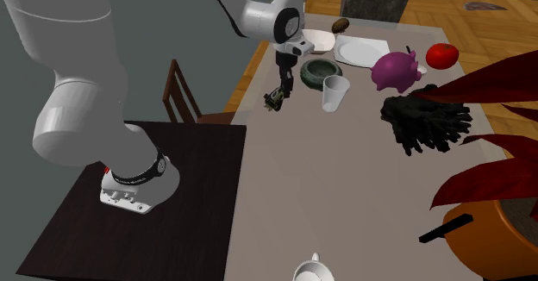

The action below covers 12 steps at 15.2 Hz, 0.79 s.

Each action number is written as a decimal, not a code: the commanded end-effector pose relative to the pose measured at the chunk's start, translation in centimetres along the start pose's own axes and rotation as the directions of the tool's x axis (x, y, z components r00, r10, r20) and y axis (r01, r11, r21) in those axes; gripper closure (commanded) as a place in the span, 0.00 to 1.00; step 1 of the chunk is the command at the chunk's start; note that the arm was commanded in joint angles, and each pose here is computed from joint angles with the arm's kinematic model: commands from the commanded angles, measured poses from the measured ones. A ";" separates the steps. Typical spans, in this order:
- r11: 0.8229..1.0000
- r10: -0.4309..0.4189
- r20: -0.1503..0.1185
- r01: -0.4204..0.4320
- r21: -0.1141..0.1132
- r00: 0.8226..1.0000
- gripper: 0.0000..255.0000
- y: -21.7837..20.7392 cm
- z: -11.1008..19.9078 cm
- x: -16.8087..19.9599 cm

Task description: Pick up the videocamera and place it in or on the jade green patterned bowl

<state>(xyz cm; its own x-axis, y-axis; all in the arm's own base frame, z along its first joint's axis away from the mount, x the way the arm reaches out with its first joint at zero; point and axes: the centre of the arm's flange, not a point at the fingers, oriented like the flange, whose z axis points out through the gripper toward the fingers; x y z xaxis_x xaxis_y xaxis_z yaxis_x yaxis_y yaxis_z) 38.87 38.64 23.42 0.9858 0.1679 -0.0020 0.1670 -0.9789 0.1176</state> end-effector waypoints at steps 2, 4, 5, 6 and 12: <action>1.000 0.000 0.000 0.000 0.000 1.000 1.00 0.2 -1.6 0.0; 1.000 0.000 0.000 0.000 0.000 1.000 1.00 0.3 -2.6 0.0; 1.000 0.000 0.000 0.000 0.000 1.000 1.00 0.4 -3.1 0.0; 1.000 0.000 0.000 0.000 0.000 1.000 1.00 0.4 -3.7 0.0; 1.000 0.000 0.000 0.000 0.000 1.000 1.00 0.8 -6.8 -0.1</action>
<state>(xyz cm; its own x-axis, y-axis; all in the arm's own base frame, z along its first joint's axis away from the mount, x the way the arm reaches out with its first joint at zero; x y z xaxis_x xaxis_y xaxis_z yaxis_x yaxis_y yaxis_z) 38.80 38.68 29.73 0.9858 0.1682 -0.0021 0.1672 -0.9789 0.1178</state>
